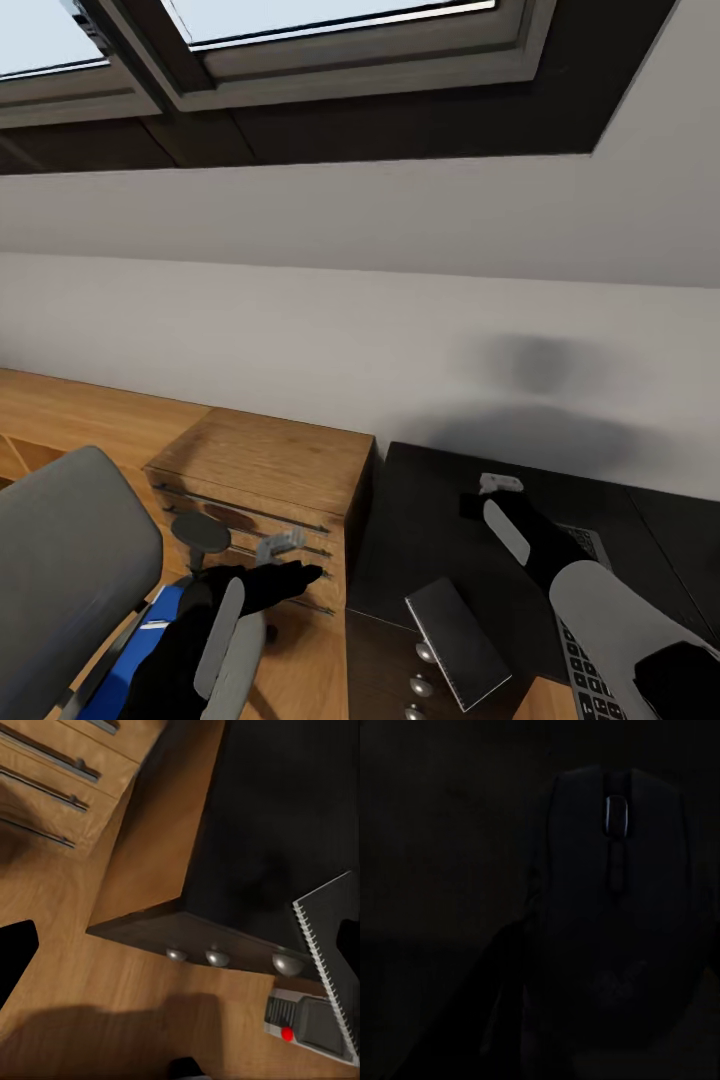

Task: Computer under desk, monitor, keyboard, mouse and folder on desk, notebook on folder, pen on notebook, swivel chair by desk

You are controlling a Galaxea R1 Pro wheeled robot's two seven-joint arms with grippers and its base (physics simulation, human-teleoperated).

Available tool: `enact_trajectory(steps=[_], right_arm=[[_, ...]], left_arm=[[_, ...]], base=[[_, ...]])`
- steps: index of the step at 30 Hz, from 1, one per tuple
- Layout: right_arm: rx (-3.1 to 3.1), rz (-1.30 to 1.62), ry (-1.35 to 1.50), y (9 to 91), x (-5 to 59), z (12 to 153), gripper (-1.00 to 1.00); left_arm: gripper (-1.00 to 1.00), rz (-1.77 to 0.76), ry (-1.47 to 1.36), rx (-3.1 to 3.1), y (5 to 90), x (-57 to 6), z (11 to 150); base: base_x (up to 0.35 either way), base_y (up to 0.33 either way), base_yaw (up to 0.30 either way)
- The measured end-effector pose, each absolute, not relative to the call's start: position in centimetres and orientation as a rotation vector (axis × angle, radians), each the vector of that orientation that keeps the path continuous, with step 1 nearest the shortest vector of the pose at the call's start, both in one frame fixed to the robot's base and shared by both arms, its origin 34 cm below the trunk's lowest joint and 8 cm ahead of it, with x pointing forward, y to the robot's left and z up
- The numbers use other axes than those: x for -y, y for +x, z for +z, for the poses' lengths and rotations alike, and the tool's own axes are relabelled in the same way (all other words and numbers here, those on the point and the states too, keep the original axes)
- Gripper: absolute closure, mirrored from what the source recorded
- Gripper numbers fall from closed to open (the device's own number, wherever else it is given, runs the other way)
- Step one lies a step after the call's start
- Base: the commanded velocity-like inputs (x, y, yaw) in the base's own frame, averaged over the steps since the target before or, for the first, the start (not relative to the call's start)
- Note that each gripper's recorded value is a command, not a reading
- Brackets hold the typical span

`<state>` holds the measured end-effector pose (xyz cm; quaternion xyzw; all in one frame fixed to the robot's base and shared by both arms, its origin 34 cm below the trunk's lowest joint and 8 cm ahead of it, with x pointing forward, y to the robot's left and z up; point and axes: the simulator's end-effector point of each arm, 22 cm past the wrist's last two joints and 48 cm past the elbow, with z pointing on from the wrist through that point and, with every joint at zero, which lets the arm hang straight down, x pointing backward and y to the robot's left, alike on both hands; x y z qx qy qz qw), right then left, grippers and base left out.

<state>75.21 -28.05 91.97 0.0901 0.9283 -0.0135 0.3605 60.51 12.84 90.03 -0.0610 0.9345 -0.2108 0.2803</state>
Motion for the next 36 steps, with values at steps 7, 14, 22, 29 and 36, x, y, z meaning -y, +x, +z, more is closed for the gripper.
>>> enact_trajectory(steps=[7, 14, 22, 29, 36], right_arm=[[-2.418, -0.023, 0.234, 74.7, 27.9, 91.0, 1.00], [-2.467, -0.038, 0.272, 73.5, 28.9, 88.8, 1.00], [-2.486, -0.034, 0.270, 73.4, 28.5, 87.7, 1.00], [-2.516, -0.028, 0.265, 73.2, 28.3, 86.8, 1.00], [-2.557, -0.001, 0.275, 72.8, 27.9, 85.7, 1.00]], left_arm=[[-1.00, -0.580, -0.106, -2.499, 58.6, -11.9, 91.9], [-1.00, -0.593, -0.079, -2.463, 57.5, -11.5, 93.4], [-1.00, -0.592, -0.075, -2.460, 57.6, -11.4, 92.9], [-1.00, -0.591, -0.075, -2.461, 57.9, -11.4, 92.2], [-1.00, -0.590, -0.076, -2.461, 58.1, -11.4, 91.6]], base=[[0.000, 0.000, 0.000], [0.000, 0.000, 0.000], [0.000, 0.000, 0.000], [0.000, 0.000, 0.000], [0.000, 0.000, 0.000]])
